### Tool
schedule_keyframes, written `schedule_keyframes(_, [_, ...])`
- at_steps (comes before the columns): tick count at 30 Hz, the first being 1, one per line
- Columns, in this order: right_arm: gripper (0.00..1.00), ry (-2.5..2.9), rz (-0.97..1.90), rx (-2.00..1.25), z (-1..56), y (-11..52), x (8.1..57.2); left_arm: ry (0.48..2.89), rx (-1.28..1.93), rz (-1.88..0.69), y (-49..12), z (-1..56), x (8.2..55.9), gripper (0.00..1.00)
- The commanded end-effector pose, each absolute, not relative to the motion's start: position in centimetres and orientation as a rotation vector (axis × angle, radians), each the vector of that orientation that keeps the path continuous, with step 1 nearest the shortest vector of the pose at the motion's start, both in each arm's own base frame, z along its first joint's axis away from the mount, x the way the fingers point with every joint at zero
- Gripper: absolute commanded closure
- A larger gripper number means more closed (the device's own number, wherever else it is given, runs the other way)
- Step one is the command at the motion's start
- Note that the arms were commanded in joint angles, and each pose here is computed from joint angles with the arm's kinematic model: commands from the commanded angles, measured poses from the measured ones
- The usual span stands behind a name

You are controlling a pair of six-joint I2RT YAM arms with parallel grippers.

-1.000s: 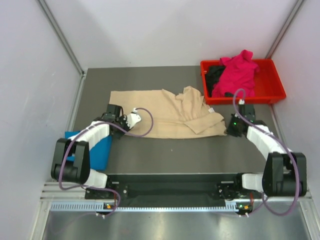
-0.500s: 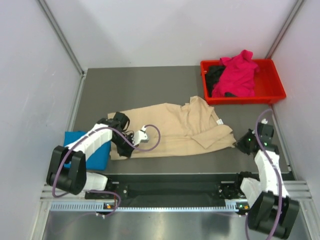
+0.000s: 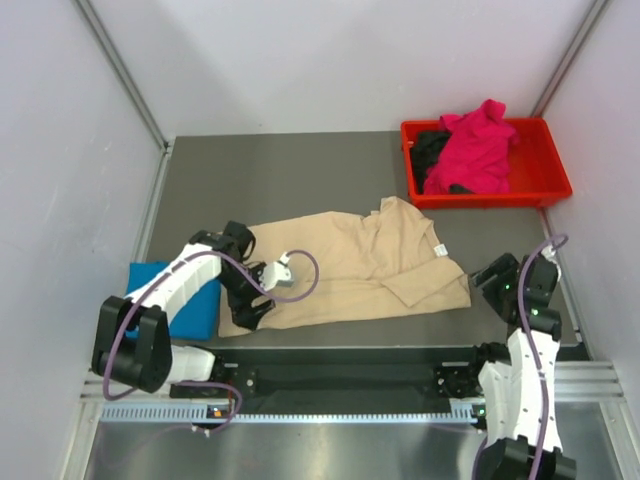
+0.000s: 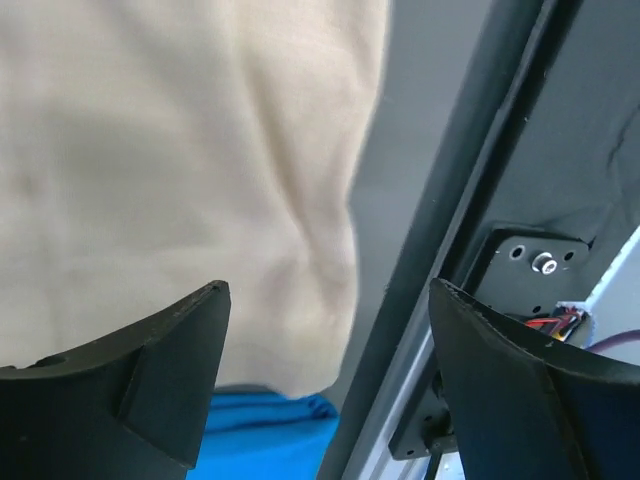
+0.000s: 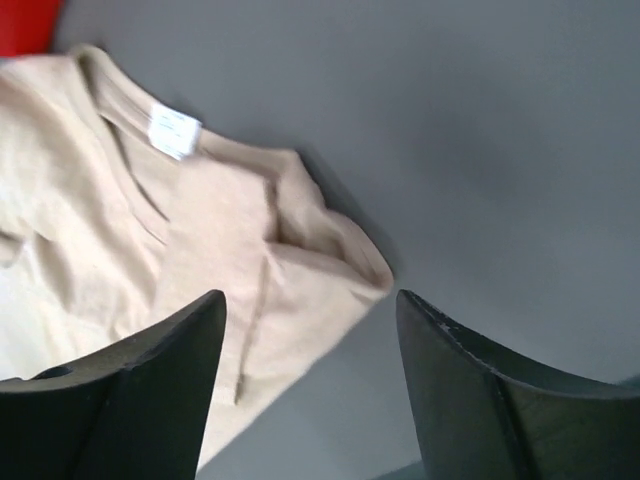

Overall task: Fold and stack the t-shirts
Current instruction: Fold the tshirt

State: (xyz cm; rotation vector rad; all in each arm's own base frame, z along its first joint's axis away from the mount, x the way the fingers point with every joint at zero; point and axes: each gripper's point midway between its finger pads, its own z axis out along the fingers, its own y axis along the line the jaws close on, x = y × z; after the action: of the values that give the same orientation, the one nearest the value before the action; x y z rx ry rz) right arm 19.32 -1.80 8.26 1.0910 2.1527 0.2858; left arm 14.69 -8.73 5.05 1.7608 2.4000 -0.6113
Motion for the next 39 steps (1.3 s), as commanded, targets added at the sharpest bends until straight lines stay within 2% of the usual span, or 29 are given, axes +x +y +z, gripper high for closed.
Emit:
schedule_keyframes(1, [0.29,2.042,0.262,0.903,12.0,-3.5,23.5,2.351,1.603,-0.524,-8.9,8.2,19.0,0.14])
schedule_keyframes(3, [0.28,2.107,0.253,0.848,11.6,-3.6,24.7,2.415,1.382,-0.438,-7.8,8.9,22.2,0.16])
schedule_keyframes(4, [0.29,2.229,0.240,0.819,9.3,-3.7,25.0,2.405,1.295,-0.358,-7.2,8.9,24.6,0.18])
schedule_keyframes(6, [0.32,2.309,0.285,0.769,8.3,-2.9,26.1,2.476,1.087,-0.296,-5.8,8.6,27.3,0.27])
schedule_keyframes(8, [0.33,2.397,0.350,0.701,6.3,-1.2,27.1,2.502,0.919,-0.170,-4.4,8.3,30.6,0.32])
schedule_keyframes(10, [0.35,2.451,0.340,0.674,4.7,-0.4,27.5,2.512,0.794,-0.038,-2.4,8.3,32.8,0.31])
schedule_keyframes(13, [0.43,2.467,0.304,0.675,3.6,0.0,28.0,2.483,0.661,0.055,-1.1,8.7,36.0,0.27])
schedule_keyframes(14, [0.52,2.457,0.272,0.695,3.2,-0.5,28.0,2.485,0.630,0.103,-0.5,8.3,36.8,0.25])
schedule_keyframes(16, [0.62,2.439,0.244,0.724,2.9,-1.0,28.1,2.486,0.606,0.128,-0.1,8.1,37.8,0.22])
schedule_keyframes(17, [0.74,2.430,0.229,0.741,2.6,-1.4,28.0,2.508,0.605,0.135,0.1,7.3,38.0,0.22])
schedule_keyframes(19, [0.89,2.421,0.215,0.764,2.5,-1.6,27.8,2.513,0.598,0.133,0.1,6.9,38.6,0.22])
schedule_keyframes(20, [1.00,2.423,0.189,0.788,2.3,-2.1,27.3,2.530,0.595,0.125,0.0,6.2,38.7,0.22])
schedule_keyframes(28, [1.00,2.369,0.217,0.922,3.2,-2.8,24.8,2.497,0.577,0.080,-0.7,6.7,40.5,0.23])
schedule_keyframes(36, [0.99,2.194,0.201,1.200,3.6,-5.4,21.9,2.501,0.625,0.048,-1.1,6.4,41.6,0.25])
schedule_keyframes(37, [0.96,2.180,0.197,1.223,3.6,-5.8,21.6,2.507,0.634,0.040,-1.2,6.1,41.7,0.25])
schedule_keyframes(39, [0.72,2.157,0.183,1.229,3.9,-6.1,21.5,2.516,0.656,0.037,-1.2,5.7,41.6,0.25])
